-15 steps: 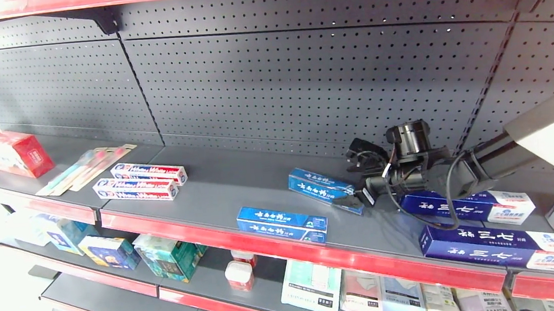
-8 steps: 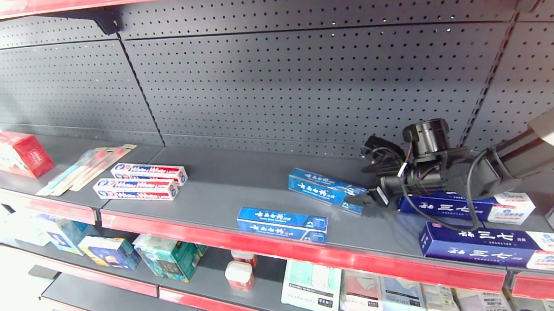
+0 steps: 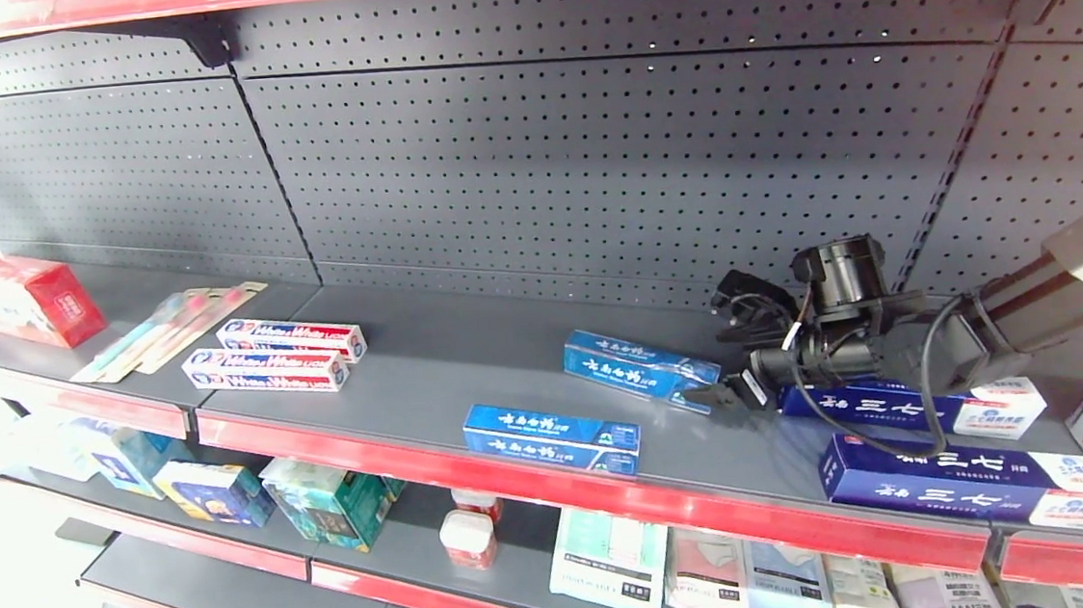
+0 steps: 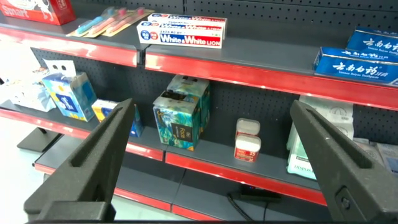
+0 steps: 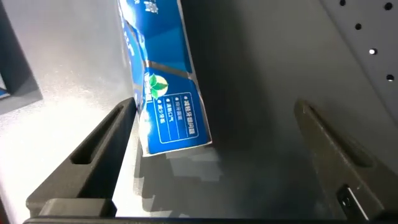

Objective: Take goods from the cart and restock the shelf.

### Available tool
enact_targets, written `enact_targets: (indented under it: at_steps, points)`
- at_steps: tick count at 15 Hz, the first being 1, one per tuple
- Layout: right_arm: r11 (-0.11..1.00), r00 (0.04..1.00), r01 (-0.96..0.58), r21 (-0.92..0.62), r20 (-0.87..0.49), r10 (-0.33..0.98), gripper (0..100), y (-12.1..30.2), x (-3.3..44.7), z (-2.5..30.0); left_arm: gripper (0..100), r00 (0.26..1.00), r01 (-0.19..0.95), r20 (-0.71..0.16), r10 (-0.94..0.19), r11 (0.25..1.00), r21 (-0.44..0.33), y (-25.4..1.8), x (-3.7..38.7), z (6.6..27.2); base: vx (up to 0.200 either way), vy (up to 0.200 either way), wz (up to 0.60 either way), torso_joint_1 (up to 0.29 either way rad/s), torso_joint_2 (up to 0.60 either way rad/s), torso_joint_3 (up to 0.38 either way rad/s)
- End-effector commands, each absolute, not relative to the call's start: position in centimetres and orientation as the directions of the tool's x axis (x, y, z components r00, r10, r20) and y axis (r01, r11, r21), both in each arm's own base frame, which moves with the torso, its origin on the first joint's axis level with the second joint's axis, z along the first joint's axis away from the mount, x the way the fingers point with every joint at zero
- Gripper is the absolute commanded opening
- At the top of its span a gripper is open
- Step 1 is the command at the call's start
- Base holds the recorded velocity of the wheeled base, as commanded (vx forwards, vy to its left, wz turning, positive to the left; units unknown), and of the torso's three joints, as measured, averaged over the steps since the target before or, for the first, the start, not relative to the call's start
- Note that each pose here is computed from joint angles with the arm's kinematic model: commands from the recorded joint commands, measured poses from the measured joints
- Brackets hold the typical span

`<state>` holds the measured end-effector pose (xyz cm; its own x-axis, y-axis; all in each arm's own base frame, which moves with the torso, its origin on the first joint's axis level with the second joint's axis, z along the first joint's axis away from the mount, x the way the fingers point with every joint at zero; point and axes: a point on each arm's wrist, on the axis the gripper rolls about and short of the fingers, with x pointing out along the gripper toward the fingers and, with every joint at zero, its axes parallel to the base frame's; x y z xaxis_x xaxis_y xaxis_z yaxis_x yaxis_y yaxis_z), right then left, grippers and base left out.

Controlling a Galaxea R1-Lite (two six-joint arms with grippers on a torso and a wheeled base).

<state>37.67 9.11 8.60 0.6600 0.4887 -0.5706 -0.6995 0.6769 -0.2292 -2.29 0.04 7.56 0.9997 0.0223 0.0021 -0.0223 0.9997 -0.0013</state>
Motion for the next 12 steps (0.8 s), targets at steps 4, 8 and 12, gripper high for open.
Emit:
enact_targets:
  at_steps: [4,8,12]
  points:
    - [0.682,0.668,-0.692,-0.237,-0.569,0.479,100,9.17,38.04,8.51,100,1.000,-0.023,0.002,0.023,1.000,-0.002,0.04,-2.28,7.56,0.000,0.000,0.00,0.000,0.00,0.000]
    - [0.693,0.674,-0.680,-0.240,-0.577,0.462,100,9.13,38.06,8.34,100,1.000,-0.023,0.002,0.023,1.000,-0.002,0.04,-2.28,7.56,0.000,0.000,0.00,0.000,0.00,0.000]
    - [0.697,0.678,-0.676,-0.240,-0.574,0.459,100,9.10,37.98,8.55,100,1.000,-0.023,0.002,0.023,1.000,-0.002,0.04,-2.28,7.56,0.000,0.000,0.00,0.000,0.00,0.000]
